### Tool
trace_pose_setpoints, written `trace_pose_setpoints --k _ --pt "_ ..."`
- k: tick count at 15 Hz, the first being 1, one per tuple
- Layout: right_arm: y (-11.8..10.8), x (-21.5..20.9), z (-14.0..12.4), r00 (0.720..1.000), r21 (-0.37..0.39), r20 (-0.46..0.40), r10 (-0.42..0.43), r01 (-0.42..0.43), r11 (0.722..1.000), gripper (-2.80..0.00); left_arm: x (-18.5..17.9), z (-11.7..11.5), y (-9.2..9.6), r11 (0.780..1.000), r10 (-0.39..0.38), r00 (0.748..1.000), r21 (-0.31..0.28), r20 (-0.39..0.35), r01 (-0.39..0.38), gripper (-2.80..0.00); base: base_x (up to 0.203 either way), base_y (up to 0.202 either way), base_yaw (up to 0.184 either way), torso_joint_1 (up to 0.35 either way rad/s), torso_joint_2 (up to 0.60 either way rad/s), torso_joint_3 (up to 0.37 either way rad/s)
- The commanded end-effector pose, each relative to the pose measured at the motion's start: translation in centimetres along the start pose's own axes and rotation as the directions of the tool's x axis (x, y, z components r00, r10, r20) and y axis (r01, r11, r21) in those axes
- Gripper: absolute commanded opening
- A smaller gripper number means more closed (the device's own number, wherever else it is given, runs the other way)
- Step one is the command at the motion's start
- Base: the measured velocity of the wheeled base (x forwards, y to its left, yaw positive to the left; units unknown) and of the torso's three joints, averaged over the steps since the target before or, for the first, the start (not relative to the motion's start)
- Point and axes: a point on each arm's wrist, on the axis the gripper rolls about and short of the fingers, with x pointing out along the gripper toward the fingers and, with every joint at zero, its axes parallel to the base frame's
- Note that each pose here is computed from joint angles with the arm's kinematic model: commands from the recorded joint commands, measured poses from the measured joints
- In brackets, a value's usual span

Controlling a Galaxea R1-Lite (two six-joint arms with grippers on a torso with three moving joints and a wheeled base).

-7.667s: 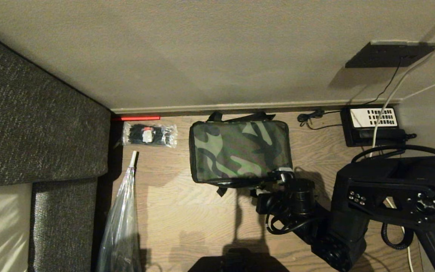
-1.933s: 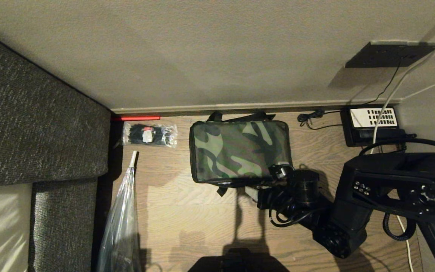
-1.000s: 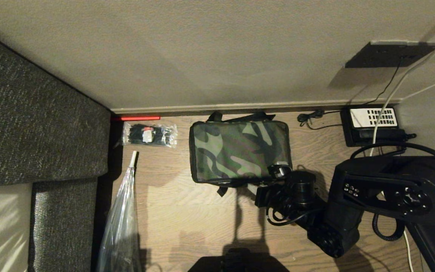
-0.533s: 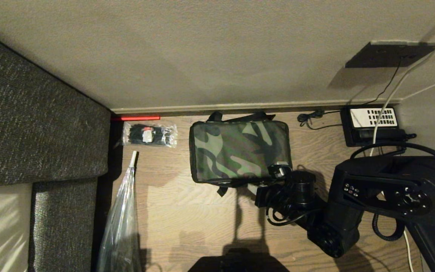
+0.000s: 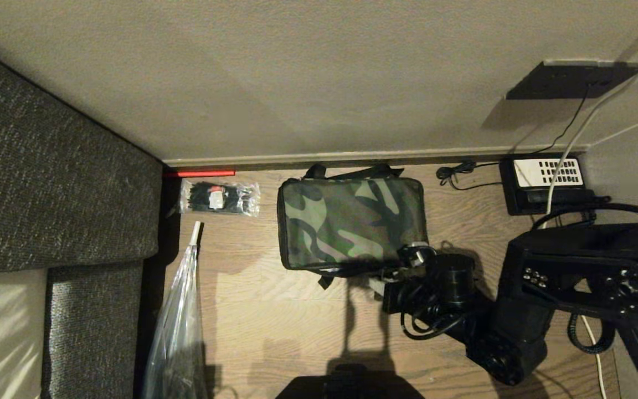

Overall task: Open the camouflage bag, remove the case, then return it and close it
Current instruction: Open the top of the storage box

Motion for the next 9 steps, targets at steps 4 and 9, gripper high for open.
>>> trace_pose_setpoints --k 4,9 --pt "0.8 -3.7 1.9 1.0 -0.026 -0.016 0.023 -0.023 0.999 -2.8 0.0 -0.1 0.0 1.0 0.001 1.0 0.0 -0.002 -0.001 -2.8 0.0 0.0 0.0 0.0 0.0 0.0" --pt "0.7 -4.0 1.9 0.999 -0.034 -0.03 0.018 -0.019 0.999 -2.8 0.0 -0.1 0.0 1.0 0.001 1.0 0.0 -0.002 -0.001 -2.8 0.0 0.0 0.0 0.0 0.0 0.0"
